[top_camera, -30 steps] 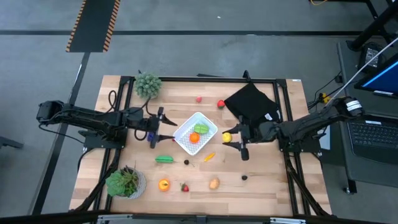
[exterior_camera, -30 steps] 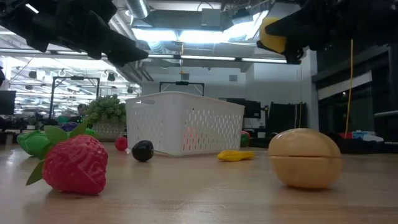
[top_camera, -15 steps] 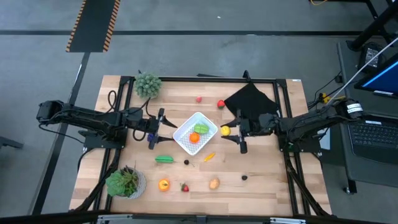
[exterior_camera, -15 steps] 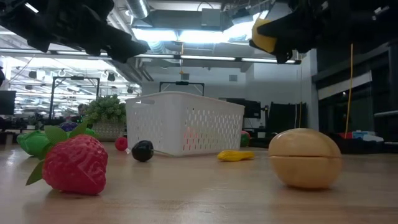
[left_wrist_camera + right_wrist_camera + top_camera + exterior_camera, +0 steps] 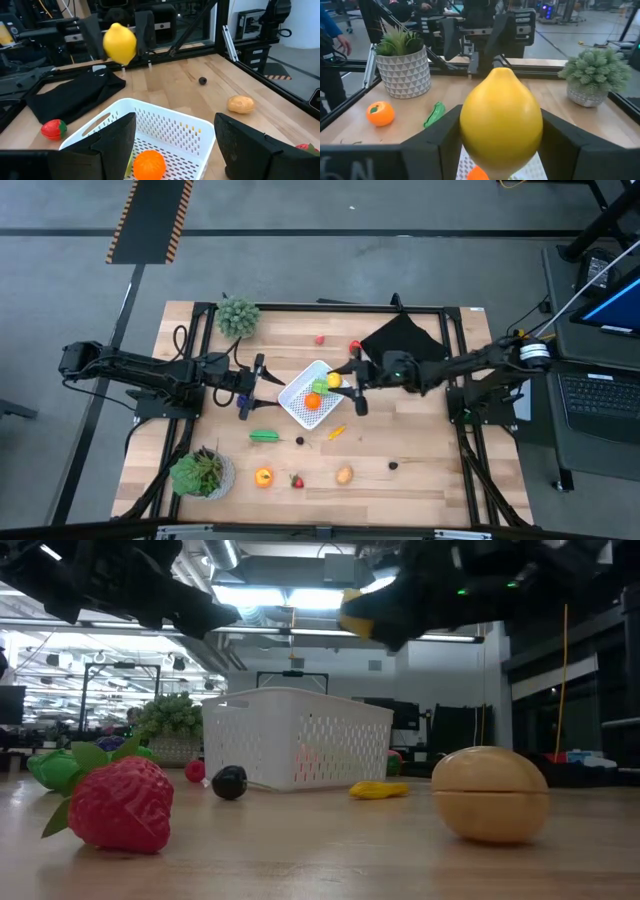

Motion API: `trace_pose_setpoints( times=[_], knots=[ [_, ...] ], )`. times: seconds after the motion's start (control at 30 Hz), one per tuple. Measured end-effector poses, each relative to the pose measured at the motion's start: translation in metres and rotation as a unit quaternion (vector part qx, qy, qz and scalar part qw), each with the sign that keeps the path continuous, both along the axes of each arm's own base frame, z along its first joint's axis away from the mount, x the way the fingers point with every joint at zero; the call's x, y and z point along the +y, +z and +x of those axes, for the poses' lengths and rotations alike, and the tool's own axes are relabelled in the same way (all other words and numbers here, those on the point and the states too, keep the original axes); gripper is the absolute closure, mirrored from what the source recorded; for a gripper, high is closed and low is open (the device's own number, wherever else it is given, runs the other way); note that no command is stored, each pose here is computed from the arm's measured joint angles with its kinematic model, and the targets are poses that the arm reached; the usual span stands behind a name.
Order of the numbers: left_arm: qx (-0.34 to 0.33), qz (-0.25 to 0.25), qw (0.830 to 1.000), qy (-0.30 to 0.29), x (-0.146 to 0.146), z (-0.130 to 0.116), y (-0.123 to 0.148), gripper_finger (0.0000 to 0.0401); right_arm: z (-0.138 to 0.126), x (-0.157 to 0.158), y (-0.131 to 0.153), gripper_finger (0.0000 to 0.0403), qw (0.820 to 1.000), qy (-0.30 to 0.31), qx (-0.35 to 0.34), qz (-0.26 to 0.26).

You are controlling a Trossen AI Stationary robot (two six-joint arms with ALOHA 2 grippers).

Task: Pick and placing Produce into tupperware
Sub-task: Put the lemon into the white bin

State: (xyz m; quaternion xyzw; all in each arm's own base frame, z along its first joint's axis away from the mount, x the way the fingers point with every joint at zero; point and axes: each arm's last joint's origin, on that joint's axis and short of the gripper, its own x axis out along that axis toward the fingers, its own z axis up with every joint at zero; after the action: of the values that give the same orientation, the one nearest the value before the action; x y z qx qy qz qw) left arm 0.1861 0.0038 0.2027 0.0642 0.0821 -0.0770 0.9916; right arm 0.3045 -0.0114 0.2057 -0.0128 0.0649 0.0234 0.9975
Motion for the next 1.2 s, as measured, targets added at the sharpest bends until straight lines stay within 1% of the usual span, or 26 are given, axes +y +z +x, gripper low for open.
trace_pose_setpoints(
  times=[0.2,0.37,0.43,0.6,0.73,0.87,0.97,1.13,1.2],
  knots=[
    [0.0,0.0,1.0,0.0,0.0,0.0,0.0,0.014,0.029,-0.013,0.002,0.0195,1.0,0.002,-0.002,0.002],
    [0.0,0.0,1.0,0.0,0.0,0.0,0.0,0.014,0.043,-0.018,0.002,0.0195,1.0,0.01,0.006,-0.001],
    [0.001,0.0,1.0,0.0,0.0,0.0,0.0,0.014,0.047,-0.02,0.002,0.0195,1.0,0.016,0.026,0.003],
    [0.005,-0.004,1.0,0.001,0.0,0.0,-0.001,0.014,0.058,-0.024,0.012,0.0195,0.993,0.017,0.114,0.009],
    [0.016,-0.006,1.0,0.001,0.0,0.0,-0.003,0.014,0.068,-0.025,0.028,0.0195,0.984,0.023,0.177,-0.001],
    [0.02,-0.007,1.0,0.001,0.0,-0.001,-0.004,0.014,0.077,-0.026,0.041,0.0195,0.965,0.028,0.261,0.001],
    [0.02,-0.007,1.0,0.001,0.0,-0.001,-0.004,0.014,0.081,-0.027,0.05,0.0195,0.951,0.027,0.307,0.002],
    [0.019,-0.007,1.0,0.001,0.0,-0.001,-0.003,0.014,0.088,-0.029,0.057,0.0195,0.933,0.018,0.36,0.009],
    [0.02,-0.008,1.0,0.001,0.0,-0.001,-0.004,0.014,0.092,-0.029,0.059,0.0195,0.93,0.018,0.367,0.01]
  ],
)
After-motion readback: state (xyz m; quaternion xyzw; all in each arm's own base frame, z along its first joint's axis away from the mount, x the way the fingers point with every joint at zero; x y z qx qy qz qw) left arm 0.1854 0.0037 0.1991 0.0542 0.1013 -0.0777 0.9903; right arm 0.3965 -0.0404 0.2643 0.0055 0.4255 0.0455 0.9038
